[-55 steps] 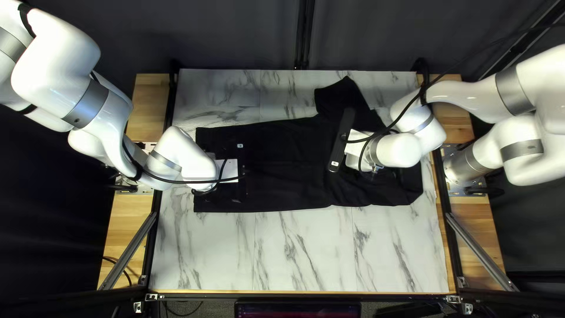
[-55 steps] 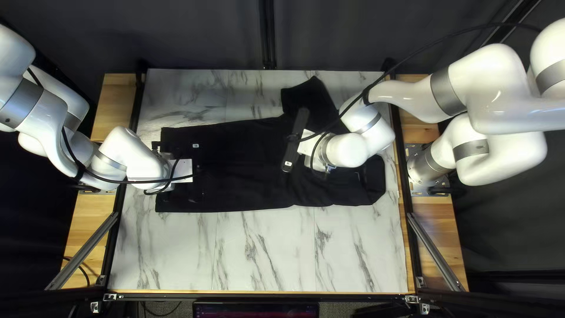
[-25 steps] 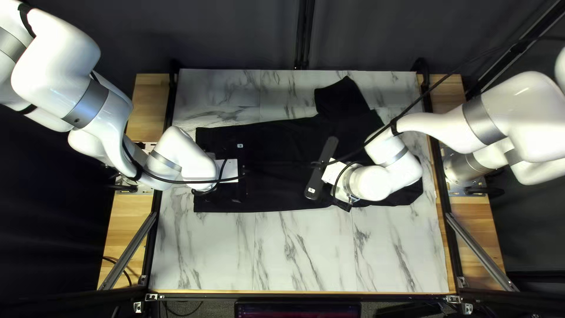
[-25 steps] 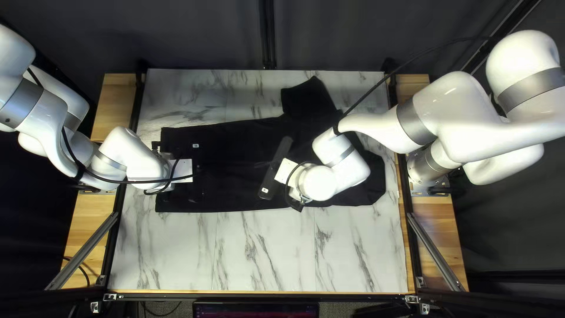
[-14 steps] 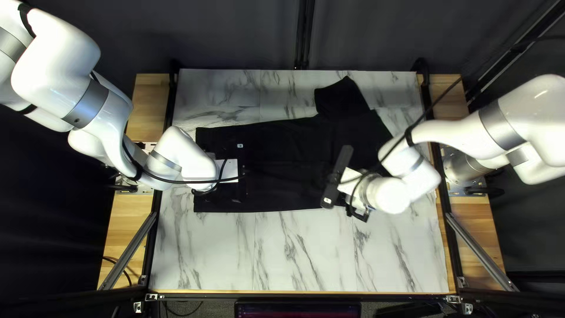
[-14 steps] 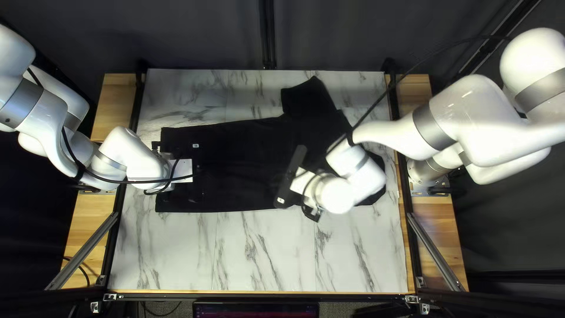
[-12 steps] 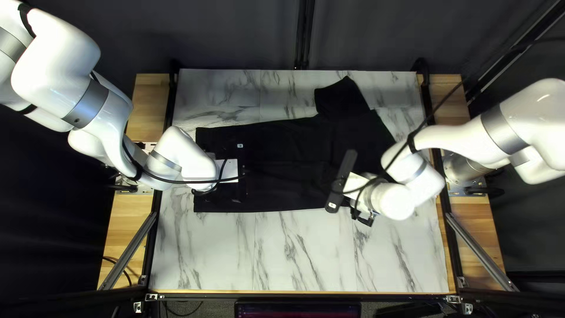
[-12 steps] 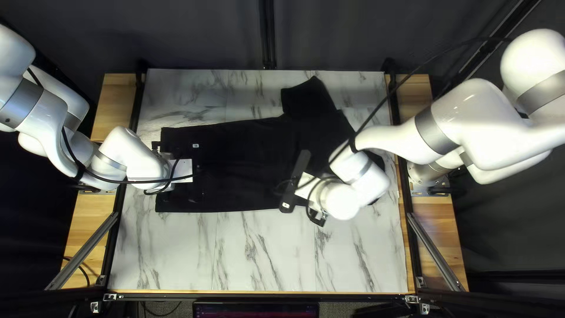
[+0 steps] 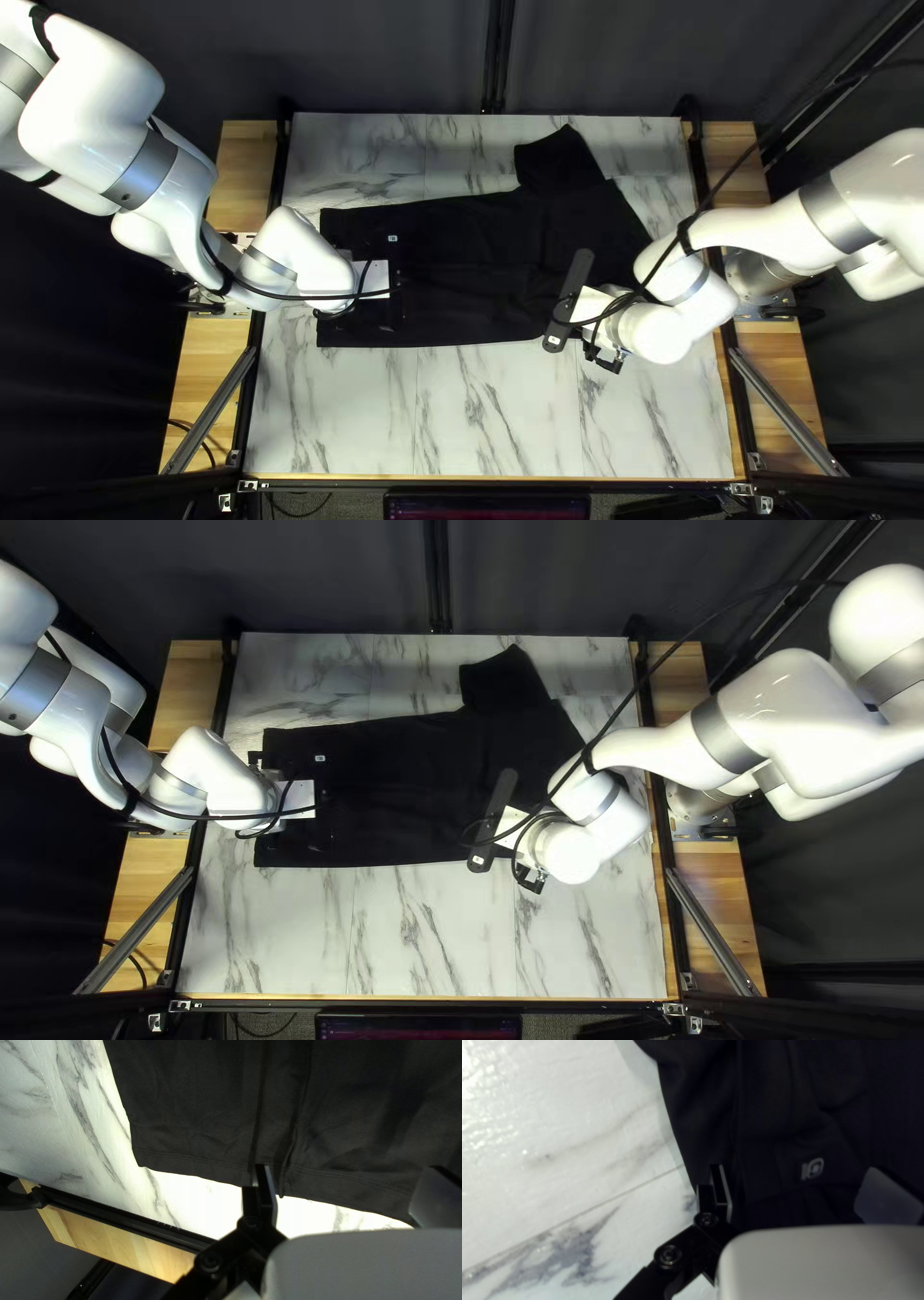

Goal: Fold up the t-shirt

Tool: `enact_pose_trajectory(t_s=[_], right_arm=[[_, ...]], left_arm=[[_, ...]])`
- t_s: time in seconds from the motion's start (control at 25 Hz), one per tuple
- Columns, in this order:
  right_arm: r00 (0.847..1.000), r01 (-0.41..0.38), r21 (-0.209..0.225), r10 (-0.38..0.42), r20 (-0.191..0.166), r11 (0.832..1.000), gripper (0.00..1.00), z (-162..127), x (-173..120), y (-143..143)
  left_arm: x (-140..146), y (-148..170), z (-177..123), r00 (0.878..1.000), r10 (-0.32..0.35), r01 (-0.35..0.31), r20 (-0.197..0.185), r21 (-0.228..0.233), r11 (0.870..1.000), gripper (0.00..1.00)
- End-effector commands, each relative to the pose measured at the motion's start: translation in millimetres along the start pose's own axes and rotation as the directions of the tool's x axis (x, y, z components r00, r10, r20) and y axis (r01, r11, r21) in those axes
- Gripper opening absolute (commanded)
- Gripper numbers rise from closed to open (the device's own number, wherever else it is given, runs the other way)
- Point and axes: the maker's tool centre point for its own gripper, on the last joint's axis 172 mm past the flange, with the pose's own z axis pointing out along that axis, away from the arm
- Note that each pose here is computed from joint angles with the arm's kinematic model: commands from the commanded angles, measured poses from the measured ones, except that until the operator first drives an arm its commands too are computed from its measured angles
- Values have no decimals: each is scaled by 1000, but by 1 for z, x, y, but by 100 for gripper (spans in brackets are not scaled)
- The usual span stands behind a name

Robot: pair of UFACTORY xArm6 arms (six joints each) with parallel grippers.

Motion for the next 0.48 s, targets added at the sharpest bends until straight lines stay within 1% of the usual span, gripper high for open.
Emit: enact_pose_trajectory(t_s=[0.04, 0.08, 0.12, 0.32, 0.48], right_arm=[[1000, 8, 7, -8, -3, 1000, 65, 7, 10, 4], [1000, 9, 9, -9, -3, 1000, 26, 9, 11, 5], [1000, 10, 12, -10, -1, 1000, 1, 12, 14, 6], [1000, 14, 22, -14, 4, 1000, 0, 19, 14, 7], [1000, 12, 19, -12, 6, 1000, 0, 10, 10, 10]], left_arm=[[0, 0, 0, 1000, 0, 0, 0, 0, 1000, 100], [0, 0, 0, 1000, 0, 0, 0, 0, 1000, 100], [0, 0, 0, 1000, 0, 0, 0, 0, 1000, 100], [0, 0, 0, 1000, 0, 0, 0, 0, 1000, 100], [0, 0, 0, 1000, 0, 0, 0, 0, 1000, 100]])
